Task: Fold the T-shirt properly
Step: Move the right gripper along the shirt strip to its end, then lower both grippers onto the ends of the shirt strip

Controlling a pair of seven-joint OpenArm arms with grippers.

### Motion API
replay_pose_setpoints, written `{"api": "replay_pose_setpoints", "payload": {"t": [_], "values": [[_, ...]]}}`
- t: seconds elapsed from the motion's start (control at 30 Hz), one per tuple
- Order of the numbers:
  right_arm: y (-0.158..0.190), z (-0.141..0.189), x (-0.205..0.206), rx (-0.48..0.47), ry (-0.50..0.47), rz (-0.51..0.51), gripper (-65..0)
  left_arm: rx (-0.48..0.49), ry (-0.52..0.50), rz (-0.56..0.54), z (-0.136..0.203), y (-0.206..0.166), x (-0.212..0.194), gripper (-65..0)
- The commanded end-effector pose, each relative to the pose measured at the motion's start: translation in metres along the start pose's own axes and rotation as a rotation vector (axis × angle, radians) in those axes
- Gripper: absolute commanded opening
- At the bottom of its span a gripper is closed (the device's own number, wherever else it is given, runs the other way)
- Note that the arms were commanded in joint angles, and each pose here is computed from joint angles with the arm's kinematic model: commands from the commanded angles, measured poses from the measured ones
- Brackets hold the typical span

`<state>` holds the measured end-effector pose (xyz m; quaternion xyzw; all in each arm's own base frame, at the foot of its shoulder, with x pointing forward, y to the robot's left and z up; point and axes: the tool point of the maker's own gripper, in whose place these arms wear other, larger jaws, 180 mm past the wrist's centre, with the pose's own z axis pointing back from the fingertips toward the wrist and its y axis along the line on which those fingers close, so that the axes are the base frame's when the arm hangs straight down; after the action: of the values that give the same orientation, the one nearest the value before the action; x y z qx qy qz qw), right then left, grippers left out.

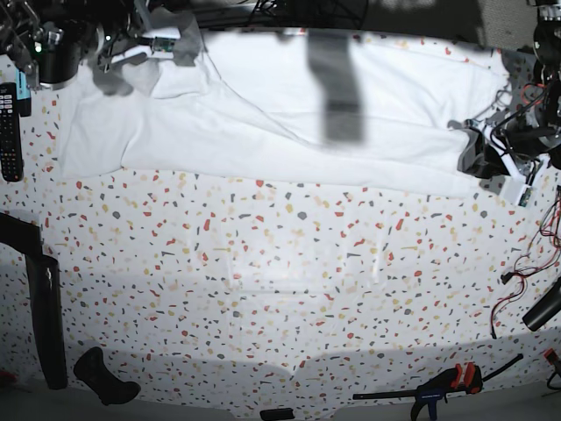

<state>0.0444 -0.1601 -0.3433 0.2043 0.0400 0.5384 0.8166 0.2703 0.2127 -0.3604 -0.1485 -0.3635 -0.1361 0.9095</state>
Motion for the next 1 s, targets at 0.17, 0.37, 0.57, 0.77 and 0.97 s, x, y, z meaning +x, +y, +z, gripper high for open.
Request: {"api": "replay_pose_setpoints", "payload": {"t": [0.17, 0.37, 0.57, 0.77, 0.97], "values": [[0.008, 0.001, -0.005, 0.02, 0.012, 0.009, -60.3, 0.004, -0.041, -0.023, 0.005, 0.003, 0.015, -50.7], [0.045, 0.009, 0.024, 0.201, -0.13, 0.023, -55.4, 0.004, -0.043, -0.023, 0.005, 0.003, 0.015, -50.7], [0.025, 0.029, 0.06, 0.088, -0.264, 0.074, -55.4, 0.005, -0.085, -0.026, 0.005, 0.003, 0.025, -50.7], [-0.061, 0.092, 0.107, -0.329, -0.567, -0.015, -55.4, 0.023, -0.084, -0.044, 0.005, 0.007, 0.028, -47.2], [-0.096, 0.142, 0.095, -0.55, -0.722, -0.151, -55.4, 0.137, -0.002, -0.072, 0.006, 0.028, 0.014, -33.4]]}}
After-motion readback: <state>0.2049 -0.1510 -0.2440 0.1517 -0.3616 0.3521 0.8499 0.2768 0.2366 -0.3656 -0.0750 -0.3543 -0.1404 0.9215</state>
